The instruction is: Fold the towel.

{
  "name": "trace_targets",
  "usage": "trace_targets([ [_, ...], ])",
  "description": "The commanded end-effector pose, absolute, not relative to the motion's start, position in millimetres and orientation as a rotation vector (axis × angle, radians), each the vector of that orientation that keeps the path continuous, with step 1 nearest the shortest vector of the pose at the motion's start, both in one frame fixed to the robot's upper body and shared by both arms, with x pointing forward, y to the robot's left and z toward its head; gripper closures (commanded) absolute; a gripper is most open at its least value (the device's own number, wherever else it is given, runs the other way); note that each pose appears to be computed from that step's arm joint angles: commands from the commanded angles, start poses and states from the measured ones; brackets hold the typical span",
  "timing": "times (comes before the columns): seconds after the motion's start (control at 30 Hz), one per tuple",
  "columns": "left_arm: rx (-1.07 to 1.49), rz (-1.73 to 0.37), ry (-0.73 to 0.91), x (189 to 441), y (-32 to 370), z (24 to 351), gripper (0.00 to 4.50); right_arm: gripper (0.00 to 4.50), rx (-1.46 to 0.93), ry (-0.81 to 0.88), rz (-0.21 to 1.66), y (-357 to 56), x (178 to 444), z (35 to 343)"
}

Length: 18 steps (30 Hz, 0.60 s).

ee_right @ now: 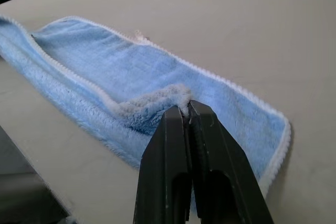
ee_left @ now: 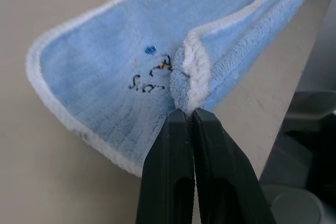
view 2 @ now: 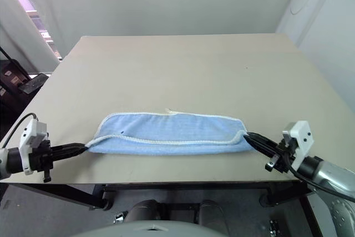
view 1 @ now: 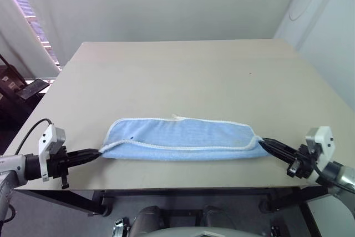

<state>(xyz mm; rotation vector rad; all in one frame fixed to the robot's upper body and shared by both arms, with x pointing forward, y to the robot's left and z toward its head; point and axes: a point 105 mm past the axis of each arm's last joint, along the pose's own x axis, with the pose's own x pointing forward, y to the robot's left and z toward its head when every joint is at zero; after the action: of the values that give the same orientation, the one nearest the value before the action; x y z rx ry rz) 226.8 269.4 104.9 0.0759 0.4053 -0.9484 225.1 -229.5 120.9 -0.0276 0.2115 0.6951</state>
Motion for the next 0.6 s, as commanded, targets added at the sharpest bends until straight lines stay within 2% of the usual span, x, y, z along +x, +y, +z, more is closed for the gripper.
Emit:
trace_targets([
  [0.03,0.038,-0.899,0.329,246.0,269.4,112.7,4.44,4.50,-0.065,0.146,0.632,-232.0,243.9,119.2],
  [0.3,0.021,-0.887,0.301,271.4,266.1,104.9,4.44,4.50,-0.070,0.072,0.504,-241.2,274.2,115.3],
  [0.43,-0.001,-0.868,0.285,291.7,263.0,98.7,4.44,4.50,-0.092,0.051,0.402,-253.3,296.8,107.2],
  [0.6,-0.029,-0.867,0.309,305.9,258.2,91.2,4.44,4.50,-0.097,0.049,0.410,-244.6,310.3,100.6],
])
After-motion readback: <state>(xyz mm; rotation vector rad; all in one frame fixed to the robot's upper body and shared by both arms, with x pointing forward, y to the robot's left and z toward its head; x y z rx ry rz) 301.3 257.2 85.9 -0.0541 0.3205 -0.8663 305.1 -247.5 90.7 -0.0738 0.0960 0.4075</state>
